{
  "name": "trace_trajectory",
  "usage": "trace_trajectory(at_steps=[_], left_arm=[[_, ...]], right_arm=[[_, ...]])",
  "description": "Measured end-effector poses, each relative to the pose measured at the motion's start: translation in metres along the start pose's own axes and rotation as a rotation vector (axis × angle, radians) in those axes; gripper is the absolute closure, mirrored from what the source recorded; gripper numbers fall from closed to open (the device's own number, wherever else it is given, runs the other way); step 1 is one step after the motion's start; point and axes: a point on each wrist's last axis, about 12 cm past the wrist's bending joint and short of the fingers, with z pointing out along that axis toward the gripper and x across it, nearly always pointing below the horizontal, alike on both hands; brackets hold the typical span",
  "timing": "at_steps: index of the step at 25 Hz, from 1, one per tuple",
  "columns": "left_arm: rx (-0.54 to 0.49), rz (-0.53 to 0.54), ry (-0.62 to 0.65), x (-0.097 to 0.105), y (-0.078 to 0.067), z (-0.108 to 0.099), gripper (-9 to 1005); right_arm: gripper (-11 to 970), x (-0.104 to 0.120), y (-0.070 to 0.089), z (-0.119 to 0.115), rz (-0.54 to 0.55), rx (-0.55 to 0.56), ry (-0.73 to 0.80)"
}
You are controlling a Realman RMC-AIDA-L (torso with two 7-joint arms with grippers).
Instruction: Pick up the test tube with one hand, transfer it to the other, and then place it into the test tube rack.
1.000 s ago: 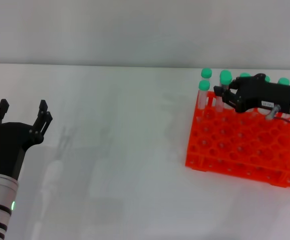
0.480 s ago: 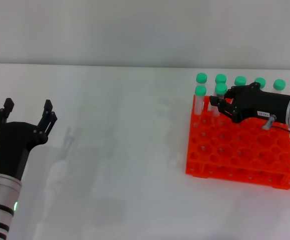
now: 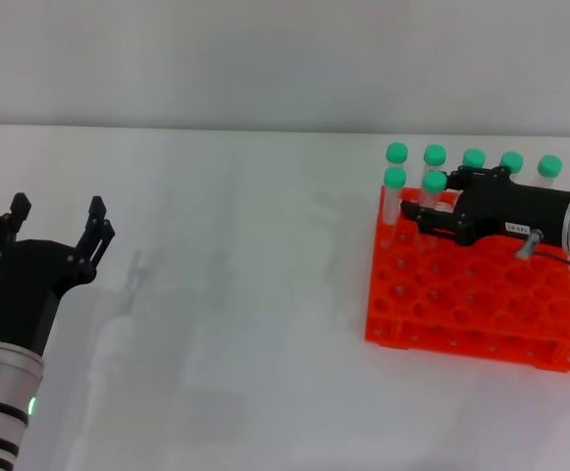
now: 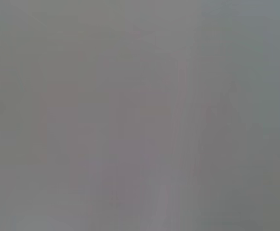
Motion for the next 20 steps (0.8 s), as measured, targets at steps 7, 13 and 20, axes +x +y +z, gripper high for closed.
trace_trajectory(at_steps=[7, 13, 20], left_arm=[[0.007, 0.004, -0.001, 0.000, 0.000, 0.001, 121], [0.007, 0.008, 0.000, 0.000, 0.001, 0.001, 121], [0.002, -0.010, 0.002, 0.001, 0.003, 0.001, 121]], right_arm=[[233, 0.005, -0.001, -0.017, 0.026, 0.000, -0.037], [145, 0.013, -0.001, -0.039, 0.062, 0.015, -0.064], [87, 0.033, -0.002, -0.079, 0.140, 0.062, -0.147]])
